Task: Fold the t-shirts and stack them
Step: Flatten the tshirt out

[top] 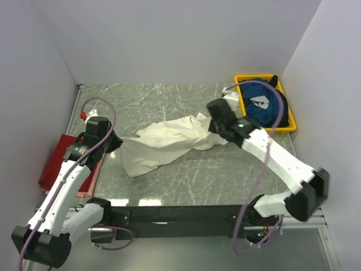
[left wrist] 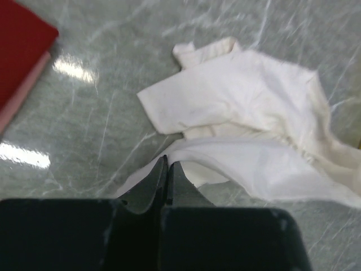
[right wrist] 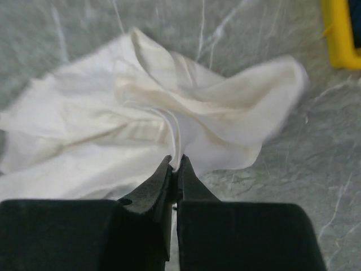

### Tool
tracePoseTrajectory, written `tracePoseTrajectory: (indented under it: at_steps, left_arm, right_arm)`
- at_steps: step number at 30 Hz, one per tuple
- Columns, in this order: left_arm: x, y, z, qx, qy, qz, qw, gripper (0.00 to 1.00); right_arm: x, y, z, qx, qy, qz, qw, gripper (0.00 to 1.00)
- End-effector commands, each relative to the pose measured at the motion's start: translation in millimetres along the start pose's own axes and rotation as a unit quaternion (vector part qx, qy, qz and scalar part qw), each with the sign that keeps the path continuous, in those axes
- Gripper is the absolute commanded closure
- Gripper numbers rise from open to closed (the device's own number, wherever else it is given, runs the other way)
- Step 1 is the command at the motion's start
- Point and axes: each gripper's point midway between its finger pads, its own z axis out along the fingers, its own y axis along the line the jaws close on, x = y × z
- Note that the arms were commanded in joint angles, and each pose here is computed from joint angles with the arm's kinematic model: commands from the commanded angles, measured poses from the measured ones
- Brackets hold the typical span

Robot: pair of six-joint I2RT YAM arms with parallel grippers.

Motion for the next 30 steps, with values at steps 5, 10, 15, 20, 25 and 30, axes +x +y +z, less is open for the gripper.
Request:
tracePoseTrajectory:
  at_steps: [5,10,15,20,25,30]
  left_arm:
    - [-102.8,-35.9,-76.9,0.030,-0.162,0.012,0.986,0.99]
    - [-148.8,-64.5,-132.2,0.074,-0.225,0.004,0.972,0.99]
    - [-179.5,-86.0,-191.8,0.131,-0.276,-0.008,0.952,0.99]
    - [-203.9,-97.5,-233.8,0.160,-0.321,-0.015,0.933,0.99]
    - [-231.6,-106.8,-257.7,0.166,-0.366,-0.024,0.915,0.99]
    - [-249.5,-122.5,-228.4,0.153,-0.376,-0.019,0.914,0.99]
  right_arm:
    - [-101.7,-42.5,-97.8,-0.042,-0.135,0.104,0.984,1.00]
    - [-153.1,-69.1,-178.7,-0.085,-0.234,0.155,0.956,1.00]
    - [-185.9,-101.0,-263.4,-0.127,-0.329,0.198,0.915,1.00]
    - [-210.1,-114.8,-319.8,-0.161,-0.387,0.207,0.884,1.00]
    - [-231.4,-107.6,-339.1,-0.184,-0.420,0.200,0.866,1.00]
    - [-253.5,-82.5,-310.7,-0.173,-0.432,0.176,0.868,1.00]
